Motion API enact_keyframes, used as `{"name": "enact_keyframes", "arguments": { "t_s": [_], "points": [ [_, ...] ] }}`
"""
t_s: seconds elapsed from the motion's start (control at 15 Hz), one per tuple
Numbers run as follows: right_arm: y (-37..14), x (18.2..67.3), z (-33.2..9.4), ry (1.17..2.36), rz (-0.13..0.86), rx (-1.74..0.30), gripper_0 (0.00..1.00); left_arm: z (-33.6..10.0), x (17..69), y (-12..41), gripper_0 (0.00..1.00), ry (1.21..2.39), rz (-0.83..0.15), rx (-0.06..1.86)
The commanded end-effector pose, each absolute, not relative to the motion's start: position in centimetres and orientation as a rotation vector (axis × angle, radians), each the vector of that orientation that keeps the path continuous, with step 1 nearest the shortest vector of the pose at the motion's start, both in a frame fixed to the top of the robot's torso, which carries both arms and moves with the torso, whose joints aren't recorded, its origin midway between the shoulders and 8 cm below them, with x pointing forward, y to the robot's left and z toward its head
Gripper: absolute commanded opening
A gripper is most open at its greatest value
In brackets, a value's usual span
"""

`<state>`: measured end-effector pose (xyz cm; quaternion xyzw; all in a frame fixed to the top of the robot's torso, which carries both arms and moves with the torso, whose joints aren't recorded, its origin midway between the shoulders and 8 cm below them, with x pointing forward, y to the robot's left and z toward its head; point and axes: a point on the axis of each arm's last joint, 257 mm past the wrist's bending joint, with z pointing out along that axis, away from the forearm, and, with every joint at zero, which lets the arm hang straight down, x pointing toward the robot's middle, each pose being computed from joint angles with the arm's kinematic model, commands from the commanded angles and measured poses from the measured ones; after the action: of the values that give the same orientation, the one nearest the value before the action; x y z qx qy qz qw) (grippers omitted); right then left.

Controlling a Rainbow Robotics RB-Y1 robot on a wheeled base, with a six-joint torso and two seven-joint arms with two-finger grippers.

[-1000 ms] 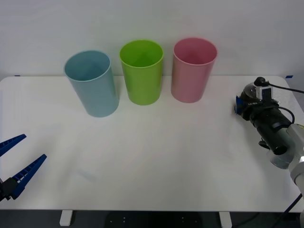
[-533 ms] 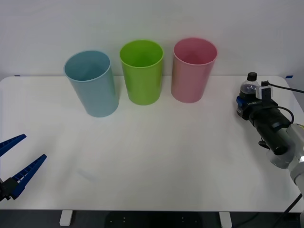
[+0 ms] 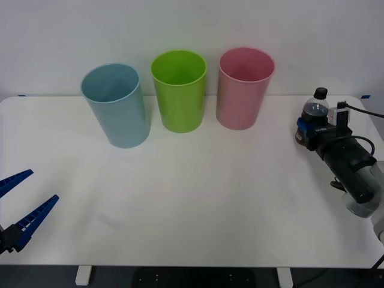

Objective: Grasp the object on the table and drop it into the matching bin: aluminum can to the light blue bin, PET bottle to the pink bin.

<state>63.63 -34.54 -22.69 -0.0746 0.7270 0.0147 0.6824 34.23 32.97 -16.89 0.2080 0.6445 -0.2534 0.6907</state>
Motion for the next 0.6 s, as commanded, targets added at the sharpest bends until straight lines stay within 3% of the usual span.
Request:
{"name": "enact_keyframes", "arguments": {
  "t_s": [0.07,0.6],
  "points": [
    [-33.8,61.9,-21.6,1.596,0.103,-0.124,0.00,-16.9,34.2,33.0,1.00,1.441,-0.567,0.465],
    [-30.9,57.4,-17.5,1.508,0.299,-0.052,0.00,-16.9,34.2,33.0,1.00,1.441,-0.567,0.465]
  ]
}}
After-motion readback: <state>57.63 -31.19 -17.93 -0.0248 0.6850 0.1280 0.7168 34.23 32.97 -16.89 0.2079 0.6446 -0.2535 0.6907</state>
